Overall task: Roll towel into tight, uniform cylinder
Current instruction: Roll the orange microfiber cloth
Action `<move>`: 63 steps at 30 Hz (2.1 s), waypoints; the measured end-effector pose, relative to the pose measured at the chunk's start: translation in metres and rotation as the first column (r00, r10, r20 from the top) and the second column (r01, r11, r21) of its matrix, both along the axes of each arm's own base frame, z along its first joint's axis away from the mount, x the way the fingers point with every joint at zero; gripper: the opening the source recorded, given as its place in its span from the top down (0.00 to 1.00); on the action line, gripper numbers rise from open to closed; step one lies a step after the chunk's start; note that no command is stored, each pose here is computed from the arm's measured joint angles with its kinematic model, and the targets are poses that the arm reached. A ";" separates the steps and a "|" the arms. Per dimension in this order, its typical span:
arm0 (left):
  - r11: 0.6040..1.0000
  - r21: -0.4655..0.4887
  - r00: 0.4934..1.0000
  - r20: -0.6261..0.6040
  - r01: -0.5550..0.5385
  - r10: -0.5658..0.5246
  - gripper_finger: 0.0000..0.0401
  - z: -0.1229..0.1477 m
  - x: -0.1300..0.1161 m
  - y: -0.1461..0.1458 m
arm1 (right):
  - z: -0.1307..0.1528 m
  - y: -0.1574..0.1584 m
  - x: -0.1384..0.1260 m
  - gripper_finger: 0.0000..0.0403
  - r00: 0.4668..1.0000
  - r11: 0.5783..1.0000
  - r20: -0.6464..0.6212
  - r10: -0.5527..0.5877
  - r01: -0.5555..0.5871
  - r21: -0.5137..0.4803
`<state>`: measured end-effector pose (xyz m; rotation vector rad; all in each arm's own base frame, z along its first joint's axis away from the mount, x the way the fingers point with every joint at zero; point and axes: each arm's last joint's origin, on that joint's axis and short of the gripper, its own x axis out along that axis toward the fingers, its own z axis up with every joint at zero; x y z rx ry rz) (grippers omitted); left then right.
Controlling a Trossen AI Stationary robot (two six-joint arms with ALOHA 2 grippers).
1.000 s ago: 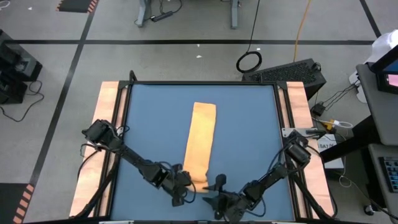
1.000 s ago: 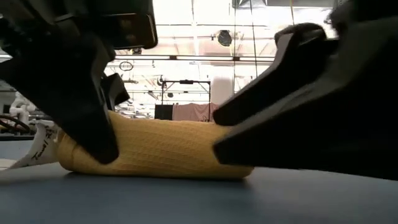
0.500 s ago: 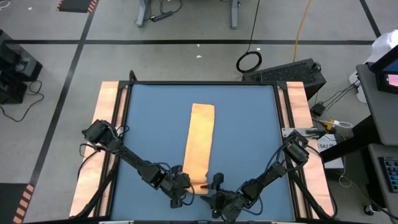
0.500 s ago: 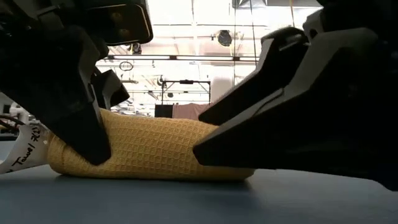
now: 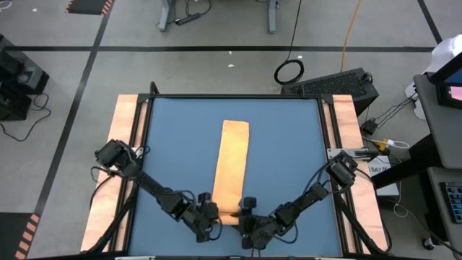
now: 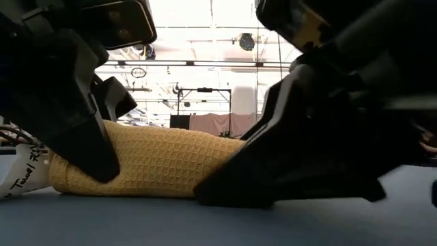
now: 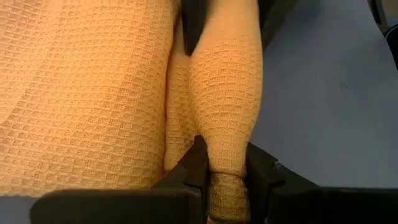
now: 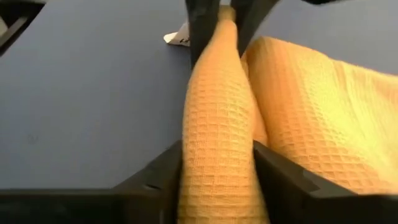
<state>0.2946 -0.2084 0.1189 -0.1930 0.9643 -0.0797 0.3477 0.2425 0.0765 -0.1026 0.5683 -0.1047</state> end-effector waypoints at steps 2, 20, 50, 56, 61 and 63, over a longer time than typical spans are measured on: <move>1.000 0.018 1.000 0.012 -0.005 0.005 0.86 0.000 -0.002 -0.003 | 0.000 -0.001 0.000 0.67 1.000 0.999 -0.003 -0.018 0.018 0.048; 0.956 0.274 0.976 0.214 -0.102 0.043 0.31 0.027 -0.052 -0.034 | -0.002 -0.021 0.016 0.91 0.988 0.863 -0.146 -0.054 0.120 0.491; 0.803 0.590 0.950 0.201 0.077 -0.239 0.45 -0.022 -0.045 -0.051 | -0.001 -0.039 0.028 0.91 0.973 0.746 -0.231 -0.017 0.166 0.644; 0.844 0.530 0.964 0.176 0.079 -0.201 0.55 -0.021 -0.037 -0.043 | 0.005 -0.039 0.028 0.89 0.974 0.746 -0.225 -0.015 0.161 0.647; 0.874 0.479 0.972 0.155 0.084 -0.179 0.81 -0.021 -0.033 -0.040 | 0.026 -0.038 0.020 0.76 0.981 0.825 -0.195 0.008 0.104 0.556; 0.878 0.470 0.973 0.146 0.092 -0.180 0.88 -0.021 -0.032 -0.039 | 0.036 -0.038 0.017 0.69 0.980 0.861 -0.195 0.035 0.069 0.505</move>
